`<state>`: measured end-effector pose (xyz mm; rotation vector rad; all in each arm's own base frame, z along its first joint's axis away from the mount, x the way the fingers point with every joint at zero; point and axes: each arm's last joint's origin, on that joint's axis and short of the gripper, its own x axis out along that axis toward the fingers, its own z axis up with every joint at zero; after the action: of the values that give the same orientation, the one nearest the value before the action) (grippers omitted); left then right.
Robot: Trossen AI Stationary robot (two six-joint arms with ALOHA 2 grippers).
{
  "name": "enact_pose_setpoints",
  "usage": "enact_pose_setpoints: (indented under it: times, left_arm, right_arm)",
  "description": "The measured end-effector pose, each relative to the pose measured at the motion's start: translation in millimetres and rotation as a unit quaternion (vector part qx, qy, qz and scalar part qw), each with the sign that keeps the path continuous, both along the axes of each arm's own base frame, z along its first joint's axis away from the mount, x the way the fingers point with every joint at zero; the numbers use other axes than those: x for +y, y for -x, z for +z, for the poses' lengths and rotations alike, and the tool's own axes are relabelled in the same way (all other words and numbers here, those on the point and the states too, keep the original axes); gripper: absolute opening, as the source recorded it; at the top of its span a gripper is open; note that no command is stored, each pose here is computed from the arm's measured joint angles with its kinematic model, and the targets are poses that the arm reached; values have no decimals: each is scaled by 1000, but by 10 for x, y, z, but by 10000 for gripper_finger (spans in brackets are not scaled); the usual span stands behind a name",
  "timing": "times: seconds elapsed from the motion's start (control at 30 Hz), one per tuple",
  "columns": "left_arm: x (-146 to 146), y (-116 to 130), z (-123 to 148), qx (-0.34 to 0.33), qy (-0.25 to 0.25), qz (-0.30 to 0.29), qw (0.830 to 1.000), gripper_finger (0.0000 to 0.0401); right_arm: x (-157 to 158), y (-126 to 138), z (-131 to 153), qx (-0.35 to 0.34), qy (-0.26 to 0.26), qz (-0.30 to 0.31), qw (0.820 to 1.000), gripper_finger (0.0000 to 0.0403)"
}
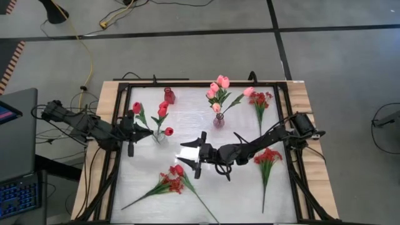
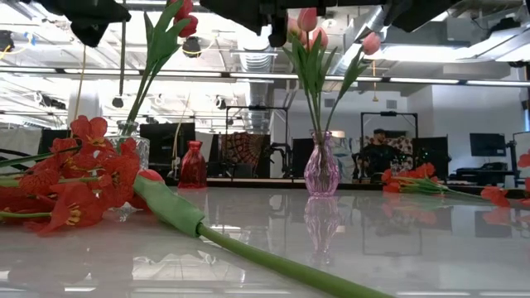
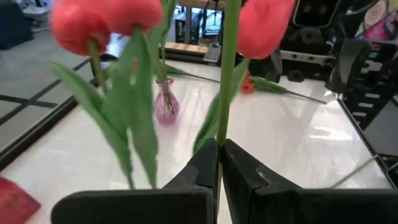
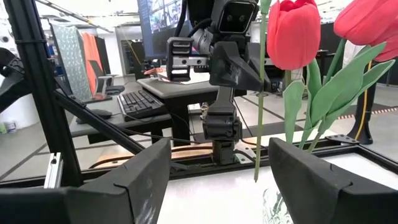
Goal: Sort flowers into vase by color
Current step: Put the red tulip into the transparent vase
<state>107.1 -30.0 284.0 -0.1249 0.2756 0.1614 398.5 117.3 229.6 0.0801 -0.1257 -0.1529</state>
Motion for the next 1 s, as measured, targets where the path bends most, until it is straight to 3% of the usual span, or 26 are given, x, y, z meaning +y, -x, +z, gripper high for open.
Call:
enact_pose_setpoints:
  times: [0.37,1.0]
  left_arm:
    - [159,308,-5,-17,14,56,998,0]
    - [164,241,-69,-22,41,140,989,0]
  right_arm:
    - [0,0,-2,1,1,0,1000,297]
    - [-24,-7,-2,1,1,-3,1000,297]
